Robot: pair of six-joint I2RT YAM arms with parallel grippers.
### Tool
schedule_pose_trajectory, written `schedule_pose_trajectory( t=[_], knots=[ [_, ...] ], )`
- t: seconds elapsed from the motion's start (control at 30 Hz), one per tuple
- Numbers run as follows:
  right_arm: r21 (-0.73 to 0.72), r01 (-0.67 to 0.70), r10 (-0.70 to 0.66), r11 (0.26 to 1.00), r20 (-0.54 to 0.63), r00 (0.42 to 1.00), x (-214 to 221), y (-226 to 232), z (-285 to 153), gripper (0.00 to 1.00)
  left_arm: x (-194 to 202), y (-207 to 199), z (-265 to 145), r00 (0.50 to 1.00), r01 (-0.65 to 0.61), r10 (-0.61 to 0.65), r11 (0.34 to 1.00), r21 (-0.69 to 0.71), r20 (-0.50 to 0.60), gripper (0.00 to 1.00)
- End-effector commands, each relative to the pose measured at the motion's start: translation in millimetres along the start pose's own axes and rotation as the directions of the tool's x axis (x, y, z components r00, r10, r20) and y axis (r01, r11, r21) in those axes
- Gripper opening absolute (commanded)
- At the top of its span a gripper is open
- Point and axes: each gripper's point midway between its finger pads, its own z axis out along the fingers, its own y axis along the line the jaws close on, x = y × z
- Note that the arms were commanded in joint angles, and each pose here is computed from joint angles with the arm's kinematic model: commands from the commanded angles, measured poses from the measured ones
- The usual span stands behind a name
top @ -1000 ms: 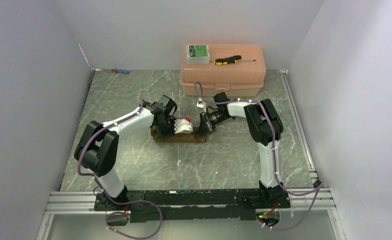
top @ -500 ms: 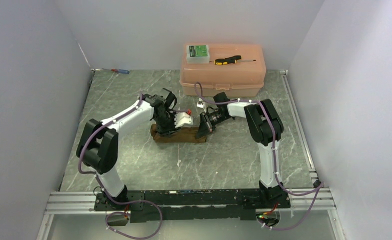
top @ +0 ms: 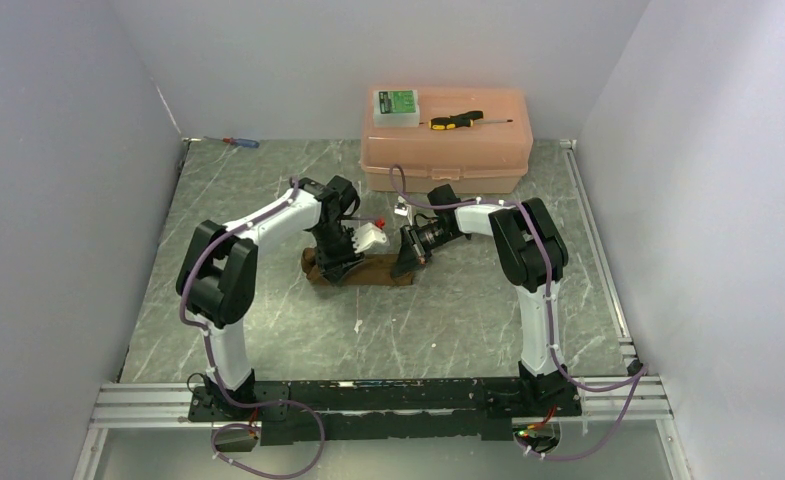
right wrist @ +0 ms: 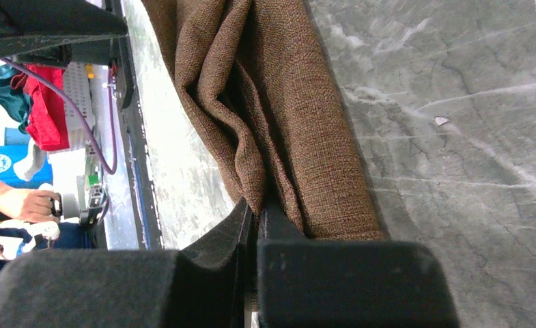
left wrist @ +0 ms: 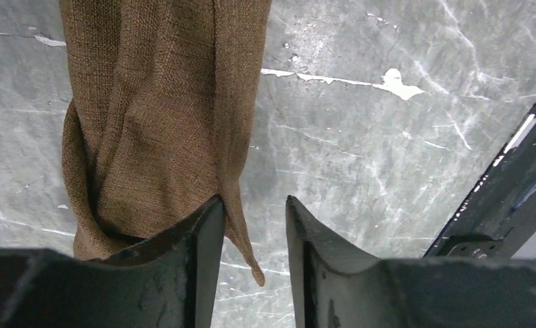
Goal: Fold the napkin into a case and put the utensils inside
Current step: Fold the 2/3-rectangle-folded napkin at the center of the board.
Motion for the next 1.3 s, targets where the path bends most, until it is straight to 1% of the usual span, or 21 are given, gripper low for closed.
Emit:
schedule_pose_trajectory(
  t=[0.0,0.03,0.1,0.13,0.17,0.2,0.27,0.3,0.33,0.37,0.43,0.47,0.63,0.73,0.9,1.17,1.27],
  knots=[
    [0.022,0.07,-0.071,0.997,0.022,0.997,-9.6,5.8,-6.8,0.0,0.8,7.0,-1.0,1.0,0.001,0.0,0.998,-0.06,0.01,0.35],
    [0.021,0.07,-0.07,0.997,0.022,0.997,-9.4,5.9,-6.6,0.0,-0.1,14.6,-0.6,1.0,-0.005,0.006,0.996,-0.094,0.012,0.32],
    [0.022,0.069,-0.07,0.997,0.023,0.997,-9.5,6.4,-7.3,0.0,-1.9,22.2,1.3,1.0,-0.019,0.021,0.992,-0.126,0.016,0.21],
    [0.021,0.069,-0.069,0.997,0.022,0.997,-9.2,6.6,-6.9,0.0,-1.8,24.2,3.0,0.999,-0.028,0.03,0.99,-0.135,0.013,0.17],
    [0.021,0.07,-0.071,0.997,0.023,0.997,-9.6,7.2,-7.1,0.0,-1.2,25.9,4.3,0.999,-0.035,0.036,0.989,-0.144,0.009,0.16],
    [0.022,0.072,-0.072,0.997,0.025,0.997,-10.4,7.6,-7.8,0.0,-0.5,28.2,5.4,0.999,-0.041,0.042,0.987,-0.158,0.003,0.17],
    [0.021,0.073,-0.074,0.997,0.027,0.997,-11.0,8.6,-8.2,0.0,1.9,32.1,7.7,0.999,-0.054,0.053,0.981,-0.185,-0.01,0.27],
    [0.021,0.074,-0.074,0.997,0.028,0.997,-11.6,9.3,-8.6,0.0,2.0,32.9,7.4,0.998,-0.058,0.056,0.98,-0.192,-0.012,0.29],
    [0.021,0.075,-0.076,0.997,0.03,0.997,-12.1,9.9,-8.8,0.0,1.9,32.5,7.2,0.998,-0.061,0.06,0.979,-0.193,-0.011,0.28],
    [0.022,0.075,-0.076,0.997,0.03,0.997,-11.7,10.0,-8.6,0.0,1.7,32.1,6.5,0.998,-0.064,0.063,0.979,-0.195,-0.011,0.24],
    [0.021,0.075,-0.075,0.997,0.031,0.997,-12.2,10.7,-8.6,0.0,0.0,30.7,4.9,0.998,-0.067,0.068,0.978,-0.197,-0.004,0.05],
    [0.021,0.074,-0.075,0.997,0.03,0.997,-11.8,10.8,-8.5,0.0,-1.4,29.7,3.4,0.998,-0.065,0.067,0.979,-0.195,0.002,0.03],
    [0.023,0.069,-0.07,0.997,0.03,0.997,-10.3,11.7,-8.2,0.0,-15.7,30.5,-10.3,0.997,-0.047,0.059,0.977,-0.209,0.049,0.03],
    [0.025,0.065,-0.066,0.998,0.031,0.997,-9.2,12.1,-8.4,0.0,-18.1,30.5,-15.4,0.997,-0.028,0.041,0.977,-0.21,0.058,0.03],
    [0.02,0.065,-0.066,0.998,0.037,0.997,-7.9,17.9,-10.4,0.03,-6.6,39.8,-5.3,0.999,-0.012,0.021,0.974,-0.225,0.037,0.03],
    [0.016,0.064,-0.065,0.998,0.04,0.997,-7.6,23.6,-13.2,0.03,-2.9,75.2,2.8,0.998,0.05,-0.037,0.966,-0.255,0.056,0.03],
    [0.016,0.053,-0.054,0.998,0.032,0.998,-6.6,20.7,-12.0,0.03,-1.6,82.7,8.7,0.997,0.06,-0.046,0.966,-0.252,0.058,0.03]
  ],
)
